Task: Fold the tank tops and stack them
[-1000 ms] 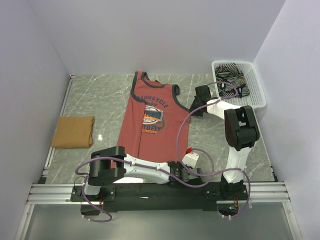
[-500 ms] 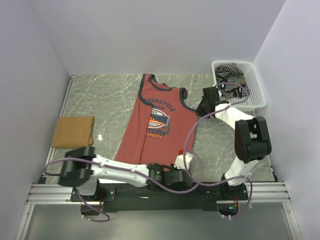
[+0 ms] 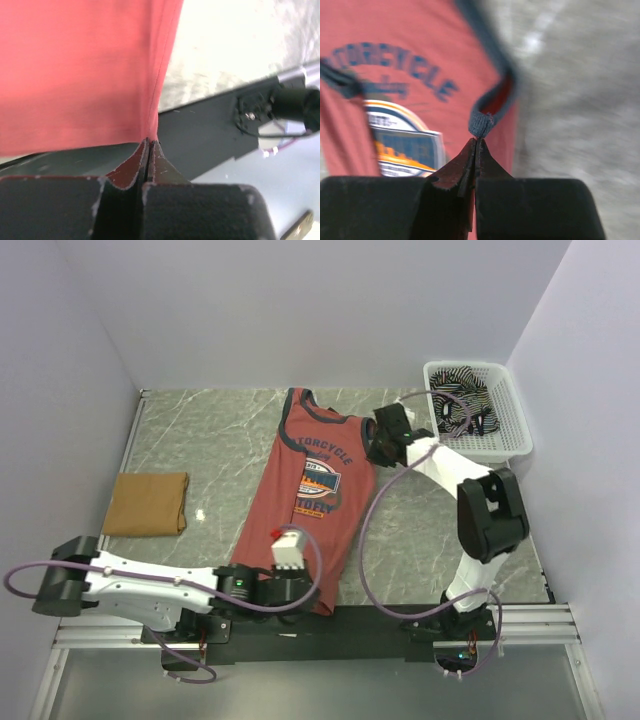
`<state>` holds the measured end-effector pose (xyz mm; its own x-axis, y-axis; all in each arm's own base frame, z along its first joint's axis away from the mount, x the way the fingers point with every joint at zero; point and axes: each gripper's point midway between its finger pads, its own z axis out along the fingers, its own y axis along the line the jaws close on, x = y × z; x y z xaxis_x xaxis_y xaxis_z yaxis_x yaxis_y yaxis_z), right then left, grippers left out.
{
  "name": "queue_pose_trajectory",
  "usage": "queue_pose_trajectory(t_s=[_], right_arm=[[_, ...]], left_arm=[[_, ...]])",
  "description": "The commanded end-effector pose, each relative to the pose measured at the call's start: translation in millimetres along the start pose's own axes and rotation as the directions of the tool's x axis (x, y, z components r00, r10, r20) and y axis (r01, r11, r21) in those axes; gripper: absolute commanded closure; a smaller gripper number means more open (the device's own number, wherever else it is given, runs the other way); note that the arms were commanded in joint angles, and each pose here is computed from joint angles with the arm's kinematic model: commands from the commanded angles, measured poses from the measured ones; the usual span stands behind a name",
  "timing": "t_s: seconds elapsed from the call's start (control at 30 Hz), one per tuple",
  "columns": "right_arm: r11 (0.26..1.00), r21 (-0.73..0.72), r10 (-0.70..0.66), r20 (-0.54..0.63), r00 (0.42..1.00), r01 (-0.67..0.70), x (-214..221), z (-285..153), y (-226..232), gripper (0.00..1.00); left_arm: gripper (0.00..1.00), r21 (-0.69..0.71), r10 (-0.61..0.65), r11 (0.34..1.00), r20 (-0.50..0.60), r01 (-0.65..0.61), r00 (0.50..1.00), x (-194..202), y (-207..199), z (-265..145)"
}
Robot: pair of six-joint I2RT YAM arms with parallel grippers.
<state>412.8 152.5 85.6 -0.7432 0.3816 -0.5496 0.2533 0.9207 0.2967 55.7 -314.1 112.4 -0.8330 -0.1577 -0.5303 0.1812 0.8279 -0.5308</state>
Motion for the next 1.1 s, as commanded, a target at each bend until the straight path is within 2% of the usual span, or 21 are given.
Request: queue_pose_trajectory(t_s=[0.0,0.13,0.23,0.4,0.93,1.0,1.07], right_arm=[[1.0,-0.006,-0.003,0.024,1.0,0.003,-7,6,33,1.0],[0.999,-0.035,-0.02,0.028,0.999,0.021,-14,18,75,1.0],[0.999,-0.021,-0.045,-0.002,0.999,0.045,-5,43,96,1.0],[0.997,-0.043,-0.058,0.015,0.998,0.058,-6,56,127,1.0],[0.991,-0.065,-0.122,-0.013,0.992,0.121,13,77,157,1.0],[0.988,-0.068,-0.137,-0.019,0.99,0.136,16,77,160,0.95],[0.986,-0.088,-0.143,-0.022,0.99,0.14,18,76,163,0.75]], left_arm=[[1.0,-0.1,-0.131,0.985,0.085,0.139,0.988,-12,44,-8],[0.99,-0.146,-0.194,0.967,0.104,0.208,0.975,-14,70,-13],[1.0,-0.203,-0.196,0.956,0.102,0.214,0.975,-10,88,-11],[1.0,-0.267,-0.191,0.942,0.078,0.205,0.979,-1,107,-8],[0.99,-0.314,-0.172,0.933,0.041,0.177,0.984,6,122,-2],[0.99,-0.321,-0.164,0.932,0.037,0.167,0.986,6,121,-3],[0.99,-0.326,-0.158,0.932,0.036,0.161,0.987,4,122,-5]])
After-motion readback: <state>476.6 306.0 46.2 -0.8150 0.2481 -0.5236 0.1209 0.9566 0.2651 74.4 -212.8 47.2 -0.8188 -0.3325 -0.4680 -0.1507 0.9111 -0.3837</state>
